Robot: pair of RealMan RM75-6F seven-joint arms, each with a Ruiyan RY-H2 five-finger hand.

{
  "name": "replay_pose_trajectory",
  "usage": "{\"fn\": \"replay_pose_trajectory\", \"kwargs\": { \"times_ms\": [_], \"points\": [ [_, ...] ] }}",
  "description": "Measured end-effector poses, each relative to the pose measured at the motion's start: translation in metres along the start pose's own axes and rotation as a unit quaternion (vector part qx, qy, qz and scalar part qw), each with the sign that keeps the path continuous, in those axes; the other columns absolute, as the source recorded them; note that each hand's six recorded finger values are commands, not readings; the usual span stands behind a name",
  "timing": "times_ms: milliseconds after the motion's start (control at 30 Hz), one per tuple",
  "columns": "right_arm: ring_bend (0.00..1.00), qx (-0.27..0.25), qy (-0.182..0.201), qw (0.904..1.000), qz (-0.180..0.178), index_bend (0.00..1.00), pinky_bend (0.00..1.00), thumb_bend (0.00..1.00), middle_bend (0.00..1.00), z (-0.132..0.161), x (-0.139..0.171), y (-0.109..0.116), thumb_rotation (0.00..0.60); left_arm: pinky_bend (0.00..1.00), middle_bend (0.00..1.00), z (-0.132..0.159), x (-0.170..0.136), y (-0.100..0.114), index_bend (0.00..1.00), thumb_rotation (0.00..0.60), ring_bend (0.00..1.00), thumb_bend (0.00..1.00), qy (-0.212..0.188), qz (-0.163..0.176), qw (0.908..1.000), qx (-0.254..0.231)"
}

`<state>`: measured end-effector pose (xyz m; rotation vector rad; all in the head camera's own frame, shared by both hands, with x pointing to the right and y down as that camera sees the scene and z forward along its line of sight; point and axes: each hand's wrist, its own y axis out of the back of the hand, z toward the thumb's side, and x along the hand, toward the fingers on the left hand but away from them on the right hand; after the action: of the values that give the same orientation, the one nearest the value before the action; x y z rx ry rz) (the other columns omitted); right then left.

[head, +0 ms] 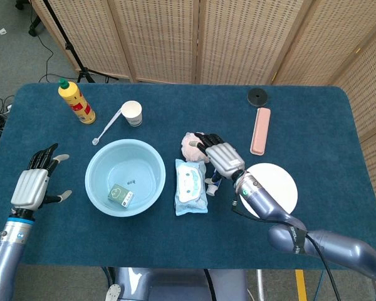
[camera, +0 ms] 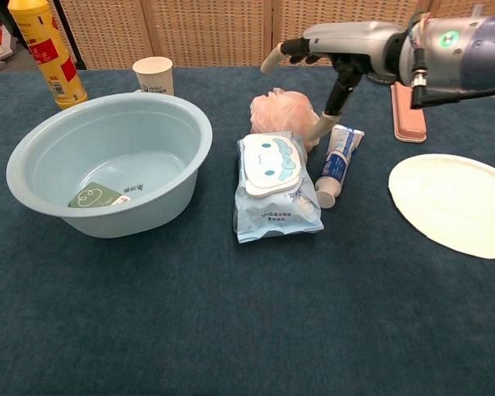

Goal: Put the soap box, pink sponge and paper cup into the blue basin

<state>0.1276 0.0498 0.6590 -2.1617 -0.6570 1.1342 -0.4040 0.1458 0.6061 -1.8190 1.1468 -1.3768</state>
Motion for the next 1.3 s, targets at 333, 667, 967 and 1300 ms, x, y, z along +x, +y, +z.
{"fn": "replay_pose_trajectory", "kwargs": {
  "times_ms": [333, 667, 967, 1300],
  "points": [
    [0.00, 0.032, 0.009, 0.9992, 0.025, 0.14, 0.01, 0.03, 0.00, 0.025, -0.051, -0.011, 0.600, 0.04, 0.00, -0.002, 0.002, -0.002, 0.22, 0.600, 0.00, 0.16, -0.001, -0.009, 0.9999, -0.008],
    [0.00, 0.047, -0.019, 0.9982, 0.032, 0.15, 0.01, 0.03, 0.00, 0.005, -0.084, -0.007, 0.600, 0.04, 0.00, -0.002, 0.005, -0.008, 0.22, 0.600, 0.00, 0.17, -0.001, -0.019, 0.9998, -0.003],
    [0.00, 0.064, -0.061, 0.9954, 0.036, 0.16, 0.03, 0.03, 0.01, -0.032, -0.101, -0.002, 0.600, 0.04, 0.00, 0.001, 0.007, -0.017, 0.22, 0.600, 0.00, 0.17, -0.003, -0.034, 0.9994, 0.006],
    [0.06, 0.054, -0.077, 0.9939, 0.058, 0.32, 0.16, 0.05, 0.14, -0.054, -0.097, -0.024, 0.600, 0.04, 0.00, 0.006, 0.008, -0.021, 0.22, 0.600, 0.00, 0.18, -0.009, -0.040, 0.9991, 0.005]
  ]
}}
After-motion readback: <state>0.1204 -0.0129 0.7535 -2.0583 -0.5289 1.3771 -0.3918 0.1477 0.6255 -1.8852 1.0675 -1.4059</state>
